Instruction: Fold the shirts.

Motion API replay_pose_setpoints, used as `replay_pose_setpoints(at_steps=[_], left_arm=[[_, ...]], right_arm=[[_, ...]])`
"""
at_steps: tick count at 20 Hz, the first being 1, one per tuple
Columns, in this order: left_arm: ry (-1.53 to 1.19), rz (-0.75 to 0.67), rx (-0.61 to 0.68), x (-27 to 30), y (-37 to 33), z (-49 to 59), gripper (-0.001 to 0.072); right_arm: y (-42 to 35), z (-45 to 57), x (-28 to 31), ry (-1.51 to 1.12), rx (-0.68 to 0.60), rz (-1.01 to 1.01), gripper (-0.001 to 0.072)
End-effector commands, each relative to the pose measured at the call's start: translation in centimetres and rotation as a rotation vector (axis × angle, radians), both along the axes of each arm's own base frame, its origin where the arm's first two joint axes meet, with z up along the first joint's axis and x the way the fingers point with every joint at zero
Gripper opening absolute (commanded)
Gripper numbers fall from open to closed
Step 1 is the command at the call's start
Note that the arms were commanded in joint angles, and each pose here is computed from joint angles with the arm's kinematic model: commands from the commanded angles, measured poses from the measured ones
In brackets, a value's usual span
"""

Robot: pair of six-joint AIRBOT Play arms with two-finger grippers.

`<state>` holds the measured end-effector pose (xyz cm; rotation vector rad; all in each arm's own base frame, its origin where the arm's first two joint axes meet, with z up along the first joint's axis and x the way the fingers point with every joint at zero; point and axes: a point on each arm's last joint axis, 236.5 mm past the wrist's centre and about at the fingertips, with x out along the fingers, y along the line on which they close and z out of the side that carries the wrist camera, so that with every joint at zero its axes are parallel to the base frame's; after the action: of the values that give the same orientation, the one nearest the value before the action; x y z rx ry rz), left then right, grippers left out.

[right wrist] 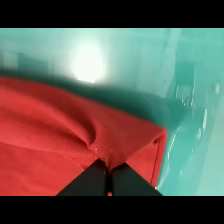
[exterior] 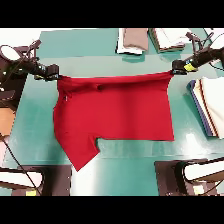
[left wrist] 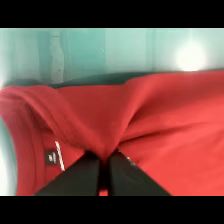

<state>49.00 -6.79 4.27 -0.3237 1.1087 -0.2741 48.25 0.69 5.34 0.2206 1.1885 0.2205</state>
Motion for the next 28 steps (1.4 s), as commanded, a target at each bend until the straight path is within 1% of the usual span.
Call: replay_pose_setpoints(at_steps=[1, 2, 5, 10, 14, 15, 16, 17, 18, 20, 22, 24, 28], left_arm=[[0.052, -0.007, 0.024, -0.3, 0.7, -2.3, 0.0033], [0.086, -0.023, 0.058, -1.2, 1.3, -2.8, 0.0033], [0.164, -0.042, 0.064, -3.1, 1.2, -4.6, 0.0033], [0.268, -0.040, 0.056, -5.9, 1.1, -8.5, 0.0033], [0.289, -0.040, 0.054, -6.5, 1.1, -9.1, 0.0036], [0.289, -0.040, 0.055, -6.5, 1.1, -9.1, 0.0141], [0.293, -0.033, 0.052, -6.5, 1.1, -9.1, 0.0446], [0.299, -0.021, 0.050, -6.6, 1.1, -8.9, 0.0556], [0.299, -0.016, 0.059, -6.8, 1.3, -8.6, 0.0558], [0.275, -0.028, 0.091, -7.5, 1.8, -6.6, 0.0558], [0.242, -0.036, 0.153, -9.1, 3.0, -4.0, 0.0558], [0.237, -0.003, 0.219, -12.5, 4.4, -3.0, 0.0557], [0.331, 0.038, 0.199, -22.9, 3.8, -5.7, 0.0557]], right_arm=[[-0.4, 0.4, 1.8, -0.031, -0.021, 0.003, 0.0013], [-0.5, 0.6, 1.5, -0.028, -0.026, 0.006, 0.0014], [-1.0, -0.6, -0.2, 0.051, -0.065, 0.026, 0.0013], [-0.3, -5.8, -4.5, 0.211, -0.035, 0.031, 0.0014], [0.9, -7.5, -6.2, 0.201, -0.040, 0.027, 0.0015], [1.1, -7.5, -6.4, 0.188, -0.043, 0.027, 0.0017], [1.2, -7.5, -6.6, 0.179, -0.044, 0.022, 0.0095], [1.2, -7.2, -6.6, 0.174, -0.042, 0.016, 0.0341], [1.1, -6.7, -6.6, 0.162, -0.044, 0.015, 0.0409], [1.1, -5.0, -6.6, 0.124, -0.050, 0.014, 0.0409], [1.2, -2.6, -7.6, 0.097, -0.052, 0.024, 0.0409], [1.6, -0.1, -9.2, 0.080, -0.051, 0.041, 0.0409], [2.5, 4.2, -9.9, -0.036, -0.061, 0.053, 0.0408]])
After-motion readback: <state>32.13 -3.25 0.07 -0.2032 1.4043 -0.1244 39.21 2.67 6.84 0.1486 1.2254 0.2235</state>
